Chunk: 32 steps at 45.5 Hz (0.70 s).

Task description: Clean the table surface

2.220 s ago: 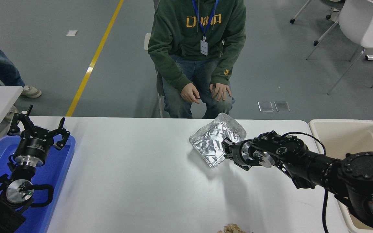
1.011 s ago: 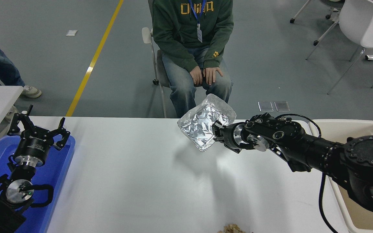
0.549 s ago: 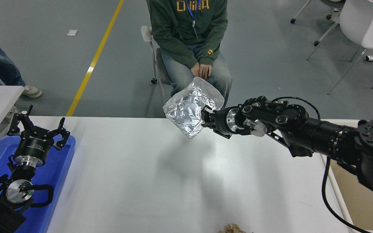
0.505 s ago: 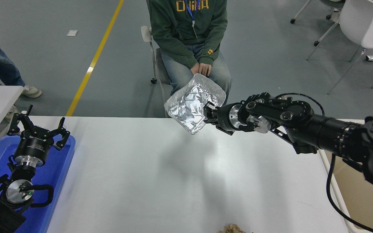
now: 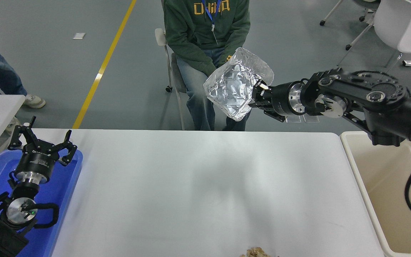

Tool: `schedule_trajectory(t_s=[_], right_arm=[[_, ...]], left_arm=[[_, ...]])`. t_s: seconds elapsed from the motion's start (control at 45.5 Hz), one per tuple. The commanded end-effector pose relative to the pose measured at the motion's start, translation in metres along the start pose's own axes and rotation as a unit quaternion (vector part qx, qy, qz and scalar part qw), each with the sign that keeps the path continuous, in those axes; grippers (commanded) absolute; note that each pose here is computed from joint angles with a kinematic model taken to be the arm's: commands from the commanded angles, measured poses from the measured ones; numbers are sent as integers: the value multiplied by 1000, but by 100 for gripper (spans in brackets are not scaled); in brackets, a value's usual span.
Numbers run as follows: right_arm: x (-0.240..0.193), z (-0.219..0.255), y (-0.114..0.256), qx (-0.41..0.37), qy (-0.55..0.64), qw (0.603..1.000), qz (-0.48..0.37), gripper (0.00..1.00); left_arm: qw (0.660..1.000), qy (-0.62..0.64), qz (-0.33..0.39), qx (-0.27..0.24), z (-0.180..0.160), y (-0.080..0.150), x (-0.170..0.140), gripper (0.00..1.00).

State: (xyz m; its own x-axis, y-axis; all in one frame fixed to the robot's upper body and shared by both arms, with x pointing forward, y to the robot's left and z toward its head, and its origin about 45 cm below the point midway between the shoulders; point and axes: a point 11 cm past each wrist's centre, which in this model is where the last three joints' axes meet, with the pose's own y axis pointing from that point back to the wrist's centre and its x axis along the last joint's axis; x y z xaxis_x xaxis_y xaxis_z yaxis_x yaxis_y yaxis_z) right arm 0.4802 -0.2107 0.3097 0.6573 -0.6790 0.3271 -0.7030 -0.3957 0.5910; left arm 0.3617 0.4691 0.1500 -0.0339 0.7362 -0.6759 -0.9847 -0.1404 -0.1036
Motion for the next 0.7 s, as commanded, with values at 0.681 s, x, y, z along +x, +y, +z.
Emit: schedule_trajectory(t_s=[0.681], right_arm=[[4,-1,31,8,13,1000,-16,0]], left_arm=[[1000,0,0,0,0,0,0,100]])
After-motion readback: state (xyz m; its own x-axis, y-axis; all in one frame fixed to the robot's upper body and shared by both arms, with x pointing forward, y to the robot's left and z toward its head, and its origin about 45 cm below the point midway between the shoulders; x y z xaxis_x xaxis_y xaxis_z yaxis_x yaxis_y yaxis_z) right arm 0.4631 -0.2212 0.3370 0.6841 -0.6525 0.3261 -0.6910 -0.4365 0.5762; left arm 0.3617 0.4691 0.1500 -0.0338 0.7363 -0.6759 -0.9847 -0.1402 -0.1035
